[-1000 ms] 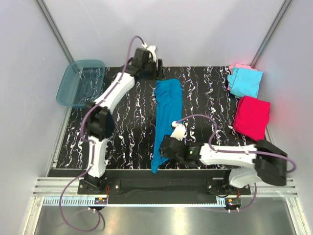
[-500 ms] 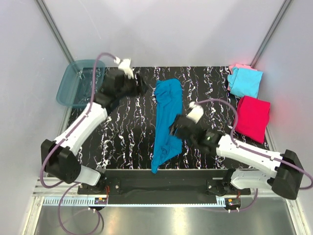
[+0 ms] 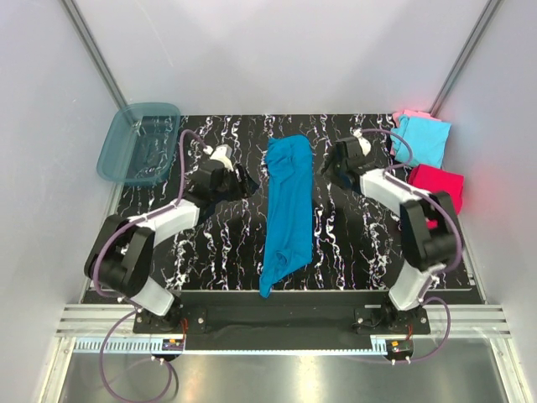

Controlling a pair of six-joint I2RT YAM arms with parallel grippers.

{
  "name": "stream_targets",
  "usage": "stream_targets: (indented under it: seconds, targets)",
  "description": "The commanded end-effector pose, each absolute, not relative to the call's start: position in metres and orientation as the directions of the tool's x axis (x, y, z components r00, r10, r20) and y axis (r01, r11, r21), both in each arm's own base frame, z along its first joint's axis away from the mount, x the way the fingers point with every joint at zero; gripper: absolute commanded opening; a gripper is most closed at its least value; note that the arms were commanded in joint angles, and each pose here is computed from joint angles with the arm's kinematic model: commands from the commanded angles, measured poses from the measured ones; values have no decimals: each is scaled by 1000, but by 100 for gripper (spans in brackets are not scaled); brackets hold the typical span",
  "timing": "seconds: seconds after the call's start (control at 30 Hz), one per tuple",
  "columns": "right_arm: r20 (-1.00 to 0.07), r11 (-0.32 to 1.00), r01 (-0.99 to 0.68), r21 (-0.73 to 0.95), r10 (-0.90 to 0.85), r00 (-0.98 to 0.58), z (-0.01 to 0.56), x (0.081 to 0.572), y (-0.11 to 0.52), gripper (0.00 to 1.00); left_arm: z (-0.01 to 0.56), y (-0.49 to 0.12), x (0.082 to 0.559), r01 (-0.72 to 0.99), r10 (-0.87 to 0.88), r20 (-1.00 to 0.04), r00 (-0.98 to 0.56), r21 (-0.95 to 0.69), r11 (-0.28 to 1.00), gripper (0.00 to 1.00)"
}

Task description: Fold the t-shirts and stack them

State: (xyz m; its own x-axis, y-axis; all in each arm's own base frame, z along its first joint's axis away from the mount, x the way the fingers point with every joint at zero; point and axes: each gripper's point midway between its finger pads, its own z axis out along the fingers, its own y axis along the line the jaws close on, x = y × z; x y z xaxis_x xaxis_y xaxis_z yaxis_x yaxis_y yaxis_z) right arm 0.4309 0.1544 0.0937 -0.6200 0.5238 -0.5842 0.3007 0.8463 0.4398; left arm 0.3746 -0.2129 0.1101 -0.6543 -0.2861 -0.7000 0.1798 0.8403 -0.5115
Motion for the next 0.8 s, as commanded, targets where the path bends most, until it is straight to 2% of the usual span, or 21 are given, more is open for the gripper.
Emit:
stream_targets:
  seconds: [0.0,0.13,0.17,0.37,0.63,0.77]
  targets:
    - [-581,847,177,502,481,-657,87,475,177,66,129,-227,406,231,-360,-731,-580,-571,788,66]
    - [-553,829,150,539,482,-680,62,502,178,65,113,-234,422,224,-363,-707,-607,-590,776,66]
    - [-518,821,164,547,486,-704,46,500,179,64,101,-236,424,214,-356,-694,-626,-592,777,66]
    - [-495,772,133,621,518,-698,25,523,187,63,84,-244,456,202,-366,-648,-668,-631,749,65]
    - [-456,716,91,692,532,-714,18,550,204,62,58,-245,495,167,-356,-614,-705,-631,758,64]
    - [-450,701,83,708,539,-712,19,557,210,60,62,-254,516,173,-372,-607,-703,-652,738,64]
